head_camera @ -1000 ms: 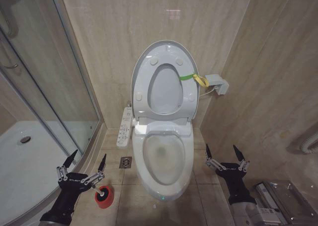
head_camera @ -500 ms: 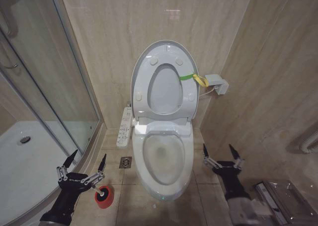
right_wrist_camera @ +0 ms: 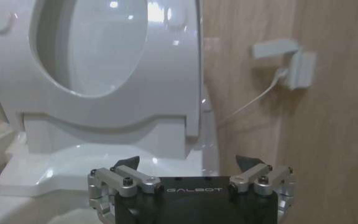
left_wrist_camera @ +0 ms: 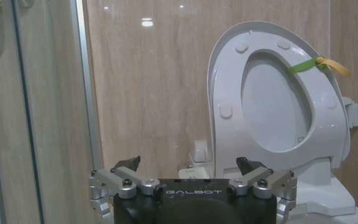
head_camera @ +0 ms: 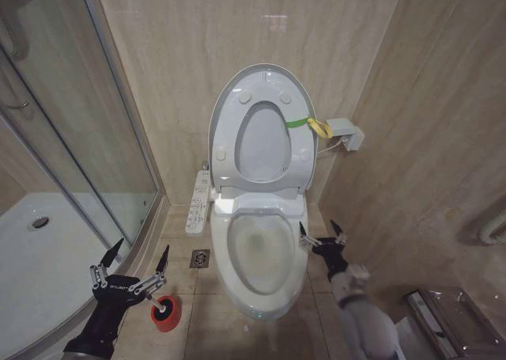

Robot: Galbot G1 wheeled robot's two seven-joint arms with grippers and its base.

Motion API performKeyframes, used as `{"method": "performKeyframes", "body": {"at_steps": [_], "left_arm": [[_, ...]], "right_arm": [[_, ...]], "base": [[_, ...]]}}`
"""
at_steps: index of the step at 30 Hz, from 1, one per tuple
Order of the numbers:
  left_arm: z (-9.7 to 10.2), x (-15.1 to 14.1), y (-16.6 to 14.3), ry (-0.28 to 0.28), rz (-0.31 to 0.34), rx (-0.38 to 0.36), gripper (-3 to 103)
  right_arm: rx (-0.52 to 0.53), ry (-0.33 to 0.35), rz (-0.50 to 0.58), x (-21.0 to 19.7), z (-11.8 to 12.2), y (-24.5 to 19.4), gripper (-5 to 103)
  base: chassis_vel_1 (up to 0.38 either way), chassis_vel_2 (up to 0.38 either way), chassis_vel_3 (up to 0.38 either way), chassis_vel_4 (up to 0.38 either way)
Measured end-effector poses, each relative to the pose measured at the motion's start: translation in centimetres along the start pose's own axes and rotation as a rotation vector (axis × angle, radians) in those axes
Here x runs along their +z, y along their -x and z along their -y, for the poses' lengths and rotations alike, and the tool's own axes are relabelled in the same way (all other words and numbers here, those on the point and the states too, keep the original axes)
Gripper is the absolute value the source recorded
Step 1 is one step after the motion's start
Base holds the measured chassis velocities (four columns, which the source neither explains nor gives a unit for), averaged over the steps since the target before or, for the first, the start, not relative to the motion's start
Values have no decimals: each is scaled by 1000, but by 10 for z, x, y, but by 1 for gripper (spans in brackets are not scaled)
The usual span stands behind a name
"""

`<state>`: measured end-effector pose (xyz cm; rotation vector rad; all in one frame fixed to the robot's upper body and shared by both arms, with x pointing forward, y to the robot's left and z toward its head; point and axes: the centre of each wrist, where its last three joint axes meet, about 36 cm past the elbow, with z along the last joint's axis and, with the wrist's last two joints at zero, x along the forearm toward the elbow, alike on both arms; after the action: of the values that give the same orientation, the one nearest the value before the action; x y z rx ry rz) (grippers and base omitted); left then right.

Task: Open the toilet lid, clean the toilet bowl with a toilet brush, close the toilet lid, and flush.

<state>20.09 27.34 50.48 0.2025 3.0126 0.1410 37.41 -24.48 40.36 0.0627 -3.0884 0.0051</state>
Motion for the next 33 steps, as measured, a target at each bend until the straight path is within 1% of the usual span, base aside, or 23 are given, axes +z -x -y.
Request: {"method": "performKeyframes", "body": {"at_steps": [3, 4, 6, 15, 16, 17, 20, 21, 22, 24, 25, 26, 28, 33], "left_arm": [[0, 0, 0, 0, 0, 0, 100], [0, 0, 0, 0, 0, 0, 100], [0, 0, 0, 0, 0, 0, 100], [0, 0, 0, 0, 0, 0, 100], [0, 0, 0, 0, 0, 0, 100], [0, 0, 0, 0, 0, 0, 100], [0, 0, 0, 0, 0, 0, 100], [0, 0, 0, 0, 0, 0, 100], [0, 0, 0, 0, 0, 0, 100], [0, 0, 0, 0, 0, 0, 100], [0, 0, 0, 0, 0, 0, 100], [0, 0, 0, 0, 0, 0, 100], [0, 0, 0, 0, 0, 0, 100], [0, 0, 0, 0, 0, 0, 100]], "right_arm": [[-41, 22, -45, 3, 2, 37, 100], [-41, 22, -45, 3, 2, 37, 100], [-61, 33, -61, 2, 2, 54, 100], [-59, 35, -72, 2, 5, 57, 100], [-42, 32, -68, 0, 12, 50, 100], [-42, 32, -68, 0, 12, 50, 100], [45, 13, -40, -14, 43, 17, 100], [45, 13, -40, -14, 43, 17, 100], [87, -2, -26, -23, 57, -1, 100], [147, -32, 0, -39, 75, -29, 100], [147, -32, 0, -39, 75, -29, 100], [176, -51, 15, -49, 83, -44, 100], [200, -69, 29, -59, 90, -57, 100], [204, -72, 31, -60, 91, -59, 100]], "base": [[0, 0, 0, 0], [0, 0, 0, 0], [0, 0, 0, 0], [0, 0, 0, 0], [0, 0, 0, 0], [0, 0, 0, 0], [0, 0, 0, 0], [0, 0, 0, 0], [0, 0, 0, 0], [0, 0, 0, 0], [0, 0, 0, 0], [0, 0, 0, 0], [0, 0, 0, 0], [0, 0, 0, 0]]}}
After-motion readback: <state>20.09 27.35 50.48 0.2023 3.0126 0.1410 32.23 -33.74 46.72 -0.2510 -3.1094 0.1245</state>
